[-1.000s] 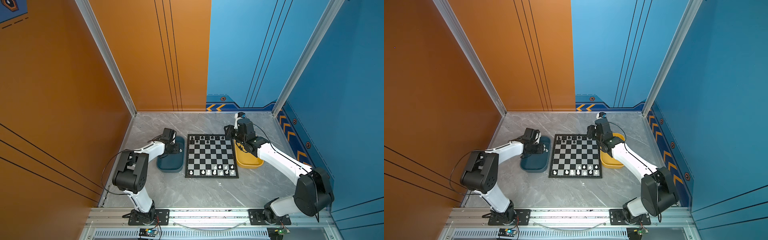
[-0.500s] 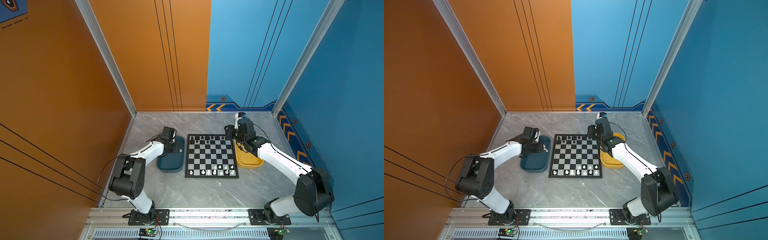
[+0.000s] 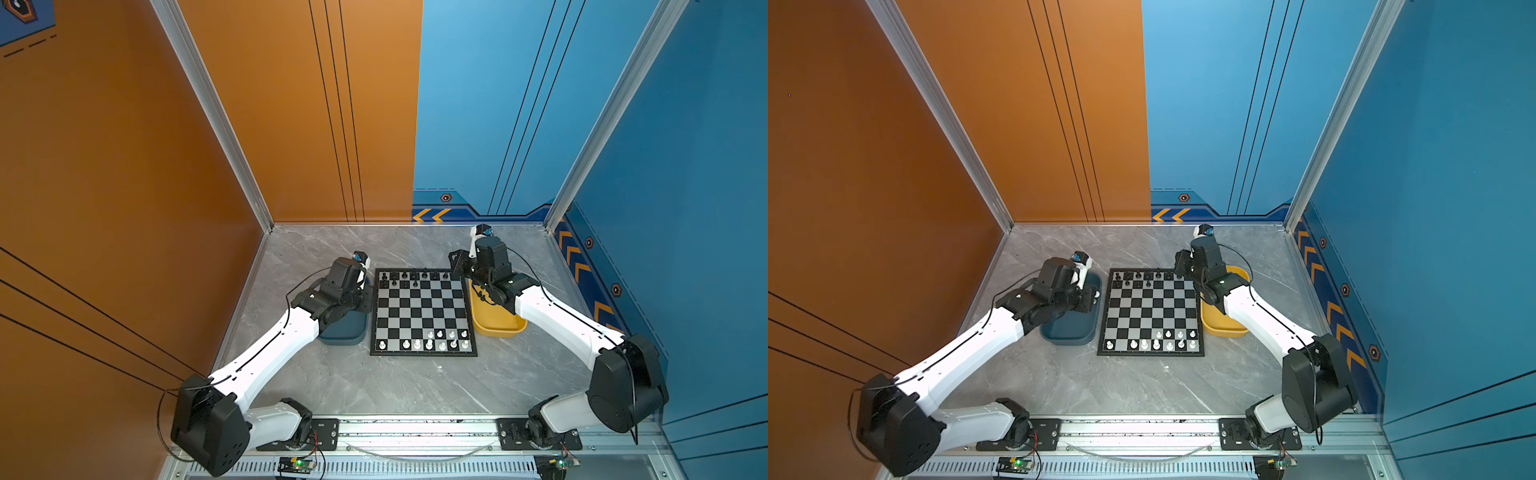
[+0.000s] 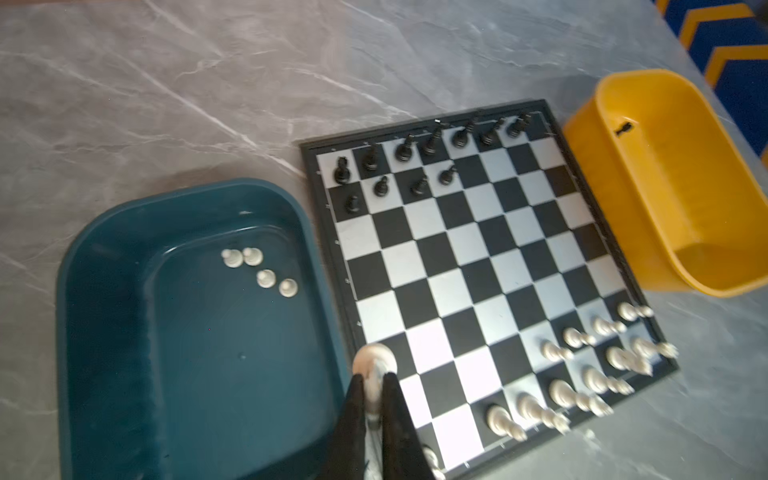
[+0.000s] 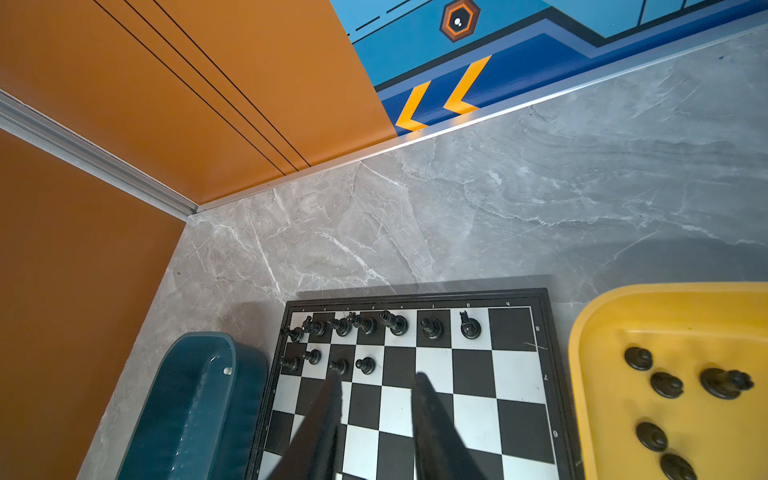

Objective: Set up the chess pieces on the board
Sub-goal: 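Carry the white piece with the left gripper to the square beside the corner pawn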

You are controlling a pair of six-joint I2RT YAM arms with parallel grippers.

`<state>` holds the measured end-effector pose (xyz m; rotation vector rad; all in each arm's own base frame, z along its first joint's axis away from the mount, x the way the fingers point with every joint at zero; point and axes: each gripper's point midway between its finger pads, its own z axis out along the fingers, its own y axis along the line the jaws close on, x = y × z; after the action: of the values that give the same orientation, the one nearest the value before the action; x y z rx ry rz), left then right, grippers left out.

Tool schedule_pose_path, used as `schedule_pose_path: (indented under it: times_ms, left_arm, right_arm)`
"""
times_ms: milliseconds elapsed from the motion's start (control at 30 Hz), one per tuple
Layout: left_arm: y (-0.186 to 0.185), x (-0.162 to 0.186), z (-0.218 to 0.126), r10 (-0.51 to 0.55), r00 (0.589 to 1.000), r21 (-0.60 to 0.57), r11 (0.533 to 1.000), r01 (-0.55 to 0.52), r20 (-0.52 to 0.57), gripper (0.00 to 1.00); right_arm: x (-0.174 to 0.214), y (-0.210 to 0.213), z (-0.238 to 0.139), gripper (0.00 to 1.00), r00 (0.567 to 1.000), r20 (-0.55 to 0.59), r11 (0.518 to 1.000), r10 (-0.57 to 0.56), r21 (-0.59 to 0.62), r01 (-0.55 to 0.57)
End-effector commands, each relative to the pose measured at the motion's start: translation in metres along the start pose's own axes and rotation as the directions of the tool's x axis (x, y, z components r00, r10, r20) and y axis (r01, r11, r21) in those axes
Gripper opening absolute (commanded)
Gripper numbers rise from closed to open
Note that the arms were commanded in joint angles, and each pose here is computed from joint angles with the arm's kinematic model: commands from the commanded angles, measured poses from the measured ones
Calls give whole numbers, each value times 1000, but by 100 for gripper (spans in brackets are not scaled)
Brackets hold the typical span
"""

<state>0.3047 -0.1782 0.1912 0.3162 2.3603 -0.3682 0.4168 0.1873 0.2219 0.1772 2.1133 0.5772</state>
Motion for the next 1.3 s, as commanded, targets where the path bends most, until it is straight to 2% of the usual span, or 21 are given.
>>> schedule_pose_path:
  times_ms: [0,167,433,700,1267]
  left_arm:
    - [-10,33,-9,23,996,-9,1000,-24,-87,0]
    - [-32,56,-12,110,980,-7,994,-112,-167,0]
    - [-63,92,6,211,930,44,977,-207,-302,0]
    - [-67,113,26,212,901,18,975,-222,-379,0]
    - [-71,129,55,204,880,-8,973,-229,-430,0]
  right_arm:
    - [-10,5,-13,31,1000,29,1000,-10,-22,11]
    - [-10,5,-16,31,999,33,1000,-10,-24,11]
    - [-11,4,-19,31,999,38,1000,-10,-21,10]
    - [-10,4,-16,31,999,34,1000,-8,-22,8]
    - [-7,1,-11,31,1000,24,1000,-3,-22,4]
